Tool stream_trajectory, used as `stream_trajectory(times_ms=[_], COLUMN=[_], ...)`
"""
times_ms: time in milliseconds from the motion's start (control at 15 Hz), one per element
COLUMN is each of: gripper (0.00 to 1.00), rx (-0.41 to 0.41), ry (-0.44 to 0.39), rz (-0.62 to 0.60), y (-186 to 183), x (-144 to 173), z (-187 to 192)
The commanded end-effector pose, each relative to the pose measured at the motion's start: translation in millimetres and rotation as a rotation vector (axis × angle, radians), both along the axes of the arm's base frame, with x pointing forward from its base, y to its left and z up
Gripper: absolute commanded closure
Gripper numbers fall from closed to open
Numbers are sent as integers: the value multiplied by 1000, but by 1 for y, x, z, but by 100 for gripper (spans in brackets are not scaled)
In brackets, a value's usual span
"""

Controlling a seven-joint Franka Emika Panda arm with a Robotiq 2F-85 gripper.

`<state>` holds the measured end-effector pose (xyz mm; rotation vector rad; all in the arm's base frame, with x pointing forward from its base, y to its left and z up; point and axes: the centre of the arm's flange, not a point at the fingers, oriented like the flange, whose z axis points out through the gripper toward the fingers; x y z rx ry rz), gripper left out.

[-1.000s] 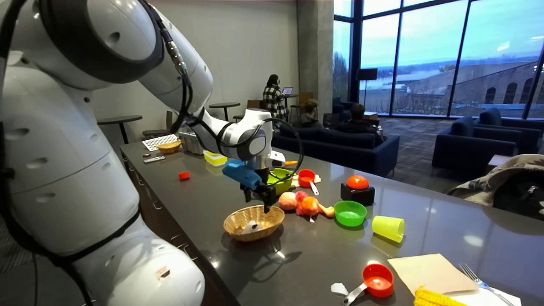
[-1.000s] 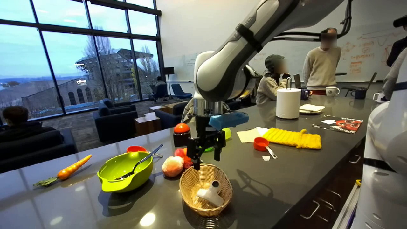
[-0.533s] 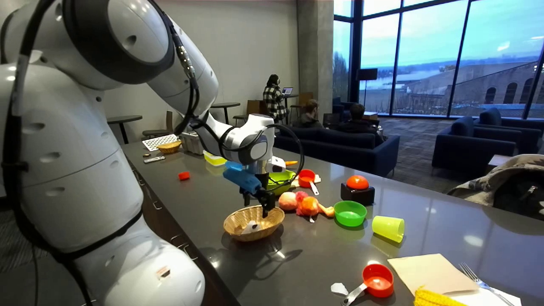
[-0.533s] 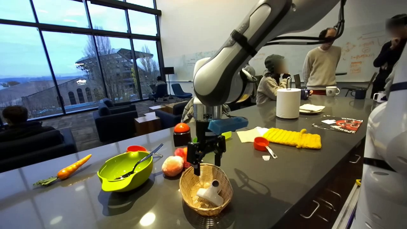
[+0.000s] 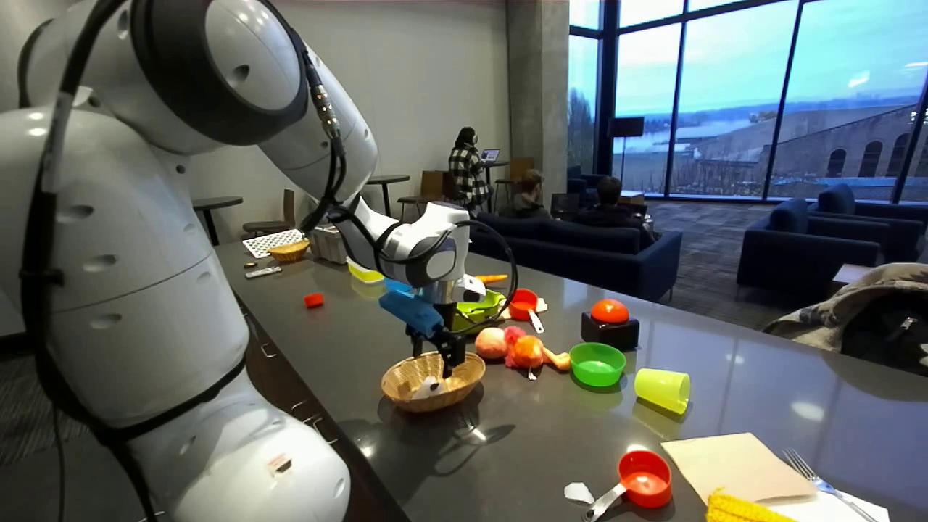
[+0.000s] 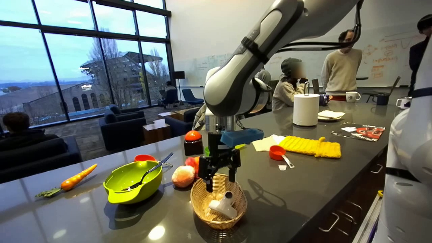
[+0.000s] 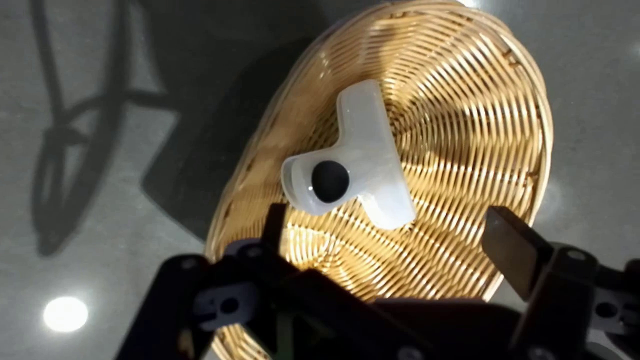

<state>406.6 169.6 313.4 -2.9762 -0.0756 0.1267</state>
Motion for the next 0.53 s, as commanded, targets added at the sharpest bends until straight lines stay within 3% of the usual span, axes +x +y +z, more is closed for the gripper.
stream_trajectory(times_ms=[0, 467], gripper=[0, 0], rx=[27, 27], ry=[27, 32], rz=[11, 23], y=[6, 1], x=[-2, -1], z=[-8, -20])
